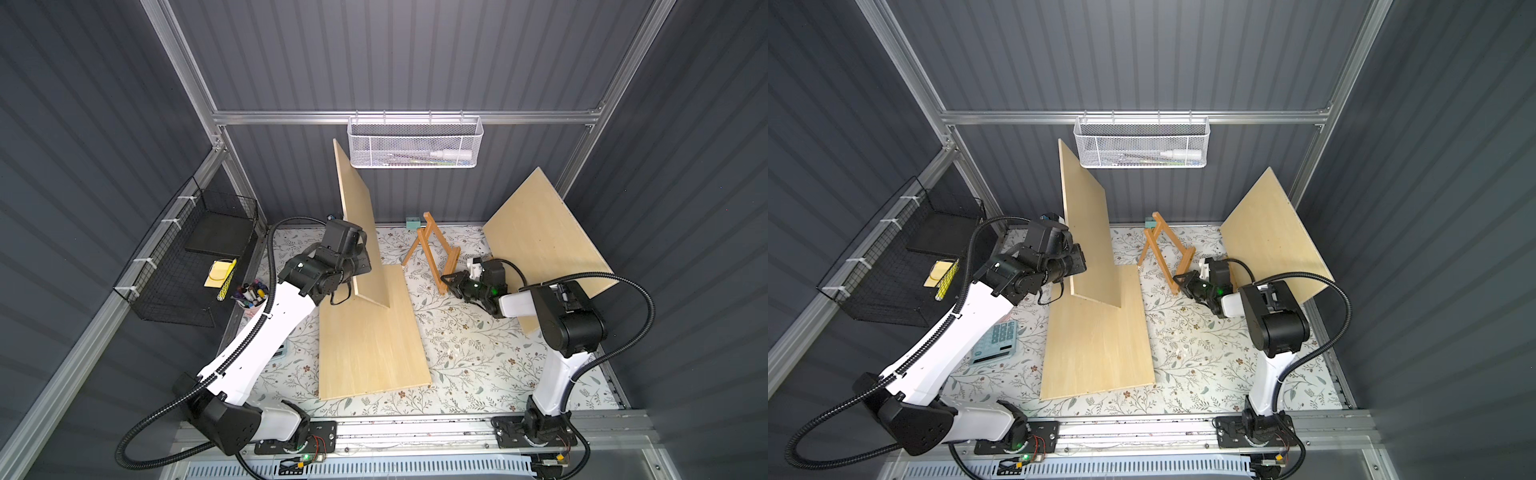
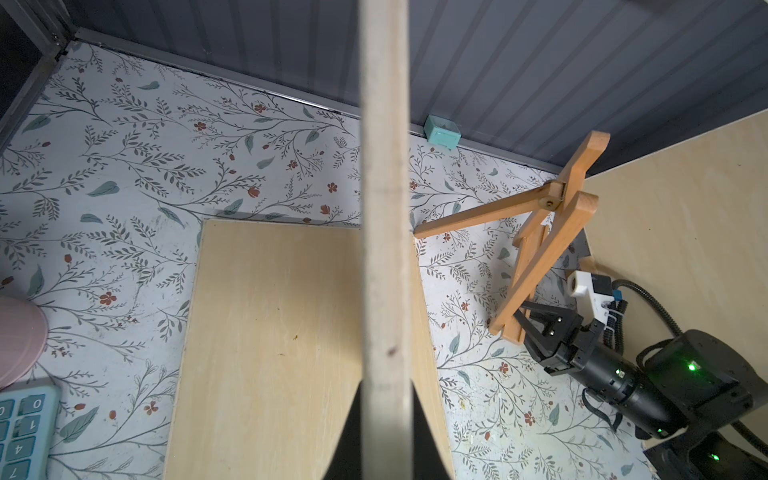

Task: Assemble the easel
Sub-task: Place the easel at the center of the board.

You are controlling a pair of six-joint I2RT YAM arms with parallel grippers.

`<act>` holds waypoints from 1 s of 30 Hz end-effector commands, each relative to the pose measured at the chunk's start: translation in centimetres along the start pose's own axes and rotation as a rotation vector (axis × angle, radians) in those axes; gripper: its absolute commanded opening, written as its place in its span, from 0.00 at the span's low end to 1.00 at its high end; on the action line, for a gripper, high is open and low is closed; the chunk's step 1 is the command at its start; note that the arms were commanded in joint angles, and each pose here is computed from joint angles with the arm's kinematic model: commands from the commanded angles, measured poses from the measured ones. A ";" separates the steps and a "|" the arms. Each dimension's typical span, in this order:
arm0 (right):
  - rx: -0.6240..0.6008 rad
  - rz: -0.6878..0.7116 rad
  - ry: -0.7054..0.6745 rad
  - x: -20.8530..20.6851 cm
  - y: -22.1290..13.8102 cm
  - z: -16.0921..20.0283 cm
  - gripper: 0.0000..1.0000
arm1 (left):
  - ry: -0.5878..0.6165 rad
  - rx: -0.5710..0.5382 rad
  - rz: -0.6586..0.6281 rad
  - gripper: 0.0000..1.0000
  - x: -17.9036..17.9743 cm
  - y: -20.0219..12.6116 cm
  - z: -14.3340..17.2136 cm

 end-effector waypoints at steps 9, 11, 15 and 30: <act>0.065 0.323 0.036 -4.6 -4.0 3.7 0.12 | 0.067 -0.133 0.142 0.00 -3.9 -3.9 -4.5; 0.090 0.330 0.030 -4.7 -4.1 4.2 0.20 | 0.071 -0.125 0.143 0.00 -3.8 -4.0 -4.4; 0.107 0.334 0.043 -4.7 -4.4 4.6 0.41 | 0.079 -0.118 0.137 0.00 -3.6 -4.3 -4.2; 0.004 0.335 -0.197 2.8 -8.8 -0.5 0.71 | 0.304 -0.007 0.125 0.00 -3.5 -8.3 -3.8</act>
Point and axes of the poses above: each gripper's point midway between its finger pads, its own y axis out along the fingers, its own x axis along the line the jaws close on, z = x × y, the point moved 1 cm from there along -y, back along the fingers, and after that the axes turned 12 degrees about -y, right-handed, at the moved point
